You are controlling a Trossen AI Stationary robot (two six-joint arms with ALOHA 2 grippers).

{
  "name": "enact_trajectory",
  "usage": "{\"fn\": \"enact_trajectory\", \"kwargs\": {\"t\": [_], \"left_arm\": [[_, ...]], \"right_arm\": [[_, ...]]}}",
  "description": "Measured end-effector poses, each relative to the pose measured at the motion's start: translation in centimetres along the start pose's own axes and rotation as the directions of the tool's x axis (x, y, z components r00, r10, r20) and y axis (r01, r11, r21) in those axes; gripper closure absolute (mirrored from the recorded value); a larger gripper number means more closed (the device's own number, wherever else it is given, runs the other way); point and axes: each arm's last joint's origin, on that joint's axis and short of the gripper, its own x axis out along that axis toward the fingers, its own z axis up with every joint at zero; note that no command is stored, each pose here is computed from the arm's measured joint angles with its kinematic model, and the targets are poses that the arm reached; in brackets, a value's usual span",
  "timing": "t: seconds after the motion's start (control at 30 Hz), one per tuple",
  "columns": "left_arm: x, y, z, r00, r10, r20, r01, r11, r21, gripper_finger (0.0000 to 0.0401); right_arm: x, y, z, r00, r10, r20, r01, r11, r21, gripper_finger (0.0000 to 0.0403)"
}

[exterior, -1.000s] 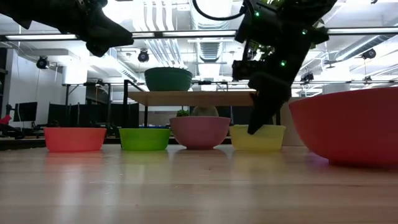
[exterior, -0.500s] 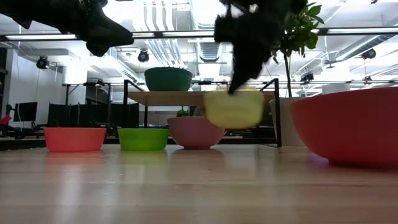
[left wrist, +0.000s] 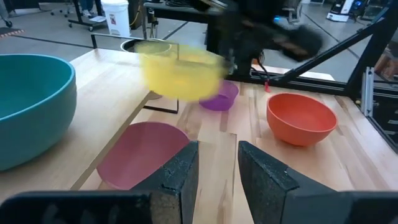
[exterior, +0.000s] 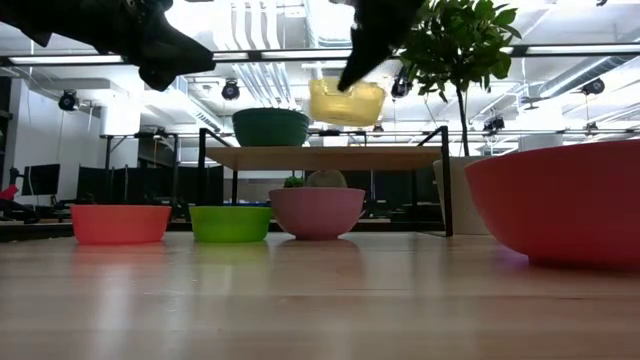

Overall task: Place and stack bowls onto a shelf
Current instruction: Put the yellow bowl on the shelf

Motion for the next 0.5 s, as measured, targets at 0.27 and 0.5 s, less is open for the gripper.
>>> {"fn": "enact_trajectory", "kwargs": {"t": [0.27, 0.5], "left_arm": [[0.0, 0.0, 0.0, 1.0, 0.001, 0.001, -0.001, 1.0, -0.005, 0.0306], [0.0, 0.0, 0.1, 1.0, 0.004, 0.006, -0.003, 0.999, -0.036, 0.0306]], "right_arm": [[2.8, -6.0, -2.1, 0.98, -0.141, -0.143, 0.149, 0.987, 0.053, 0.0394], [3.4, -9.2, -3.2, 0.979, -0.128, -0.161, 0.147, 0.983, 0.109, 0.0394]]}}
